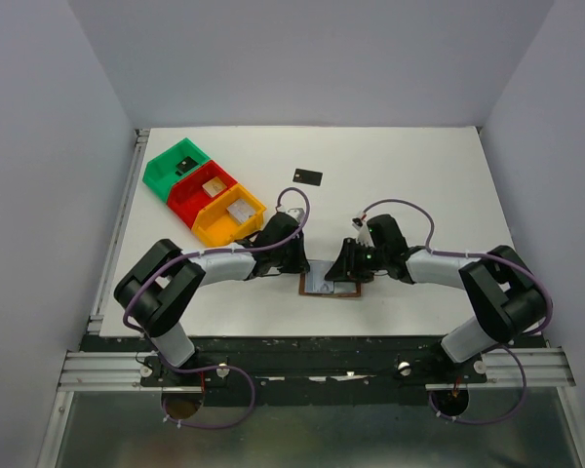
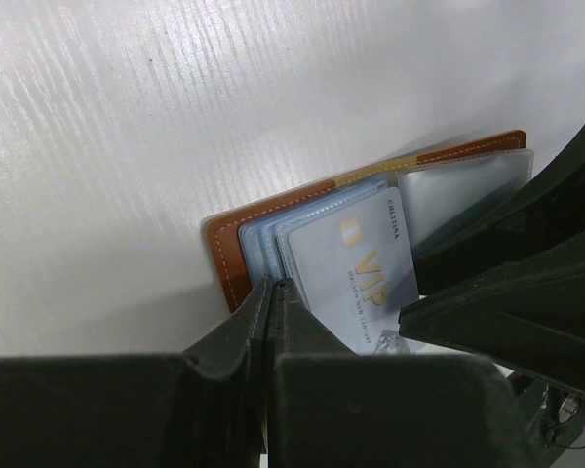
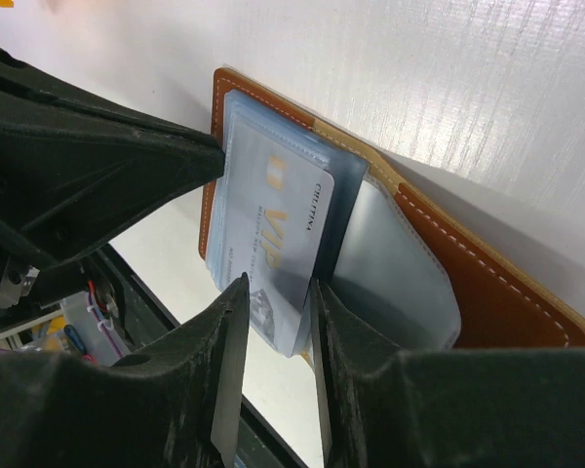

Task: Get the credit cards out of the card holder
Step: Remove the credit card from the card holder.

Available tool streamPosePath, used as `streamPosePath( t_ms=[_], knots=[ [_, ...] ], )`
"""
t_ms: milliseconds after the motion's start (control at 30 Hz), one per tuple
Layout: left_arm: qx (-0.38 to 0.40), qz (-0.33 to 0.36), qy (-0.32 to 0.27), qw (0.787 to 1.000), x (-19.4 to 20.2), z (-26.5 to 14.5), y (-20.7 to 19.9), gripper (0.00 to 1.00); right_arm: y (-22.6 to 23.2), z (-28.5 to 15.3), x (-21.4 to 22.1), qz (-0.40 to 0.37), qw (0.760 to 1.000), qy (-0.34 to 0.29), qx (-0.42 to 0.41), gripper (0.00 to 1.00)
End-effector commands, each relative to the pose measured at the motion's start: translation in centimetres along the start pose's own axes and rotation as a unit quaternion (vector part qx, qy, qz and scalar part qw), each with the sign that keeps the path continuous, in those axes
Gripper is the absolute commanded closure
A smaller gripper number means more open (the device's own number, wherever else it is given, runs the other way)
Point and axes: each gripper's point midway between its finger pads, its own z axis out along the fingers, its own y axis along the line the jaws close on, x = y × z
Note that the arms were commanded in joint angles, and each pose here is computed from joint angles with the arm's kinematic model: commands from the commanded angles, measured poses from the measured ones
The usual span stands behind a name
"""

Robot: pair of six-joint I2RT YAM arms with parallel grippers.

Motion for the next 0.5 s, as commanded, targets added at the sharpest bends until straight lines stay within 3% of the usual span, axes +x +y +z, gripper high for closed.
streamPosePath(
  t_ms=[0,467],
  knots=[
    [-0.028,0.001,0.023,0.999,1.50,0.51,1.46,0.92,0.68,-0.55,-0.58,0.001,1.000,-0.017,-0.016,0.62],
    [-0.034,-0.003,0.027,0.999,1.88,0.50,1.83,0.93,1.17,-0.93,-1.05,0.019,0.998,-0.031,-0.057,0.64]
  ],
)
